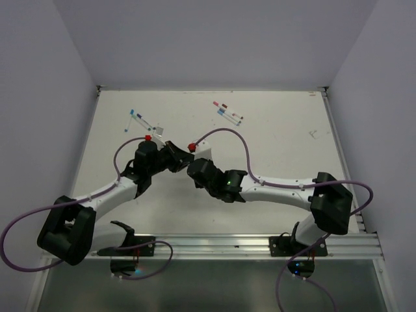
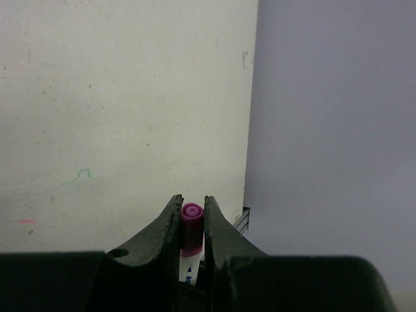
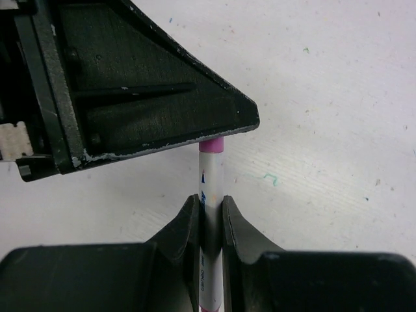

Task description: Open the pen caps

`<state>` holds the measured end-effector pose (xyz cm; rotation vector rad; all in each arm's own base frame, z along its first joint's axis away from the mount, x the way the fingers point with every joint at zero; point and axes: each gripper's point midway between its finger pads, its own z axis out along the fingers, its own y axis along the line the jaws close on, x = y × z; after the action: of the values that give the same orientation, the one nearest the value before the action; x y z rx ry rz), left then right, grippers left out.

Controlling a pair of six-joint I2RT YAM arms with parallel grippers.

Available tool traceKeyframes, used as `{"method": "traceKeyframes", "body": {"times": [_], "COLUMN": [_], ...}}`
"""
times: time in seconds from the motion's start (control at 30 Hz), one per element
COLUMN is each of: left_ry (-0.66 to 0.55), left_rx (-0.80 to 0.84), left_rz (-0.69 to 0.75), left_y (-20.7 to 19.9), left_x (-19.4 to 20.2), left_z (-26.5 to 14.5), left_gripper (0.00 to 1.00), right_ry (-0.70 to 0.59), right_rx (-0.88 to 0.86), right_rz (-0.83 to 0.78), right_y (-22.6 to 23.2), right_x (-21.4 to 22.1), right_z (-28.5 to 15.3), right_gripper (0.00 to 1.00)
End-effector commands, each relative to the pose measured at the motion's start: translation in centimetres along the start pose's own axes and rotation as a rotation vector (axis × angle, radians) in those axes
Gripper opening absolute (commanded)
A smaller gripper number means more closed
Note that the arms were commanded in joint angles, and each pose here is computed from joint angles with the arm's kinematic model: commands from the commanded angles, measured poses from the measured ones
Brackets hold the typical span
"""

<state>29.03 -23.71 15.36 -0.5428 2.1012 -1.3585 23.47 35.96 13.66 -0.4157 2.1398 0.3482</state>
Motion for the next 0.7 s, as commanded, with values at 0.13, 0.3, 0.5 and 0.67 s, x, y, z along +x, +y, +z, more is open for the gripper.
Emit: {"method": "traceKeyframes", "body": {"times": [0.13,0.3,0.5,0.67], "left_ry": [-0.282,-0.271,-0.210,-0.224], "left_rx": [-0.039,0.145,0.398,0.418], "left_rz": [0.011,0.110,0.300,0.279], "left_y": [-1.5,-4.7,-8.1,-7.1], "left_x": [-7.0,-7.0,-4.5,-5.3], "left_z": [0.4,-0.5,-3.5,-4.8], "left_gripper": [0.00,0.00,0.00,0.00], "right_ry": [0.092,0.141,0.159,0.190], "right_rx": [0.173,-0.052,-0.486,-0.646], "right_rz": [-0.164,-0.134,0.104,0.151], "right_y": [-3.5,-1.2,1.2,3.1], "right_x": [4.9,6.2,5.2,4.7], "right_z": [-1.1,-1.7,-4.0,-5.5], "right_gripper": [0.00,0.00,0.00,0.00]}}
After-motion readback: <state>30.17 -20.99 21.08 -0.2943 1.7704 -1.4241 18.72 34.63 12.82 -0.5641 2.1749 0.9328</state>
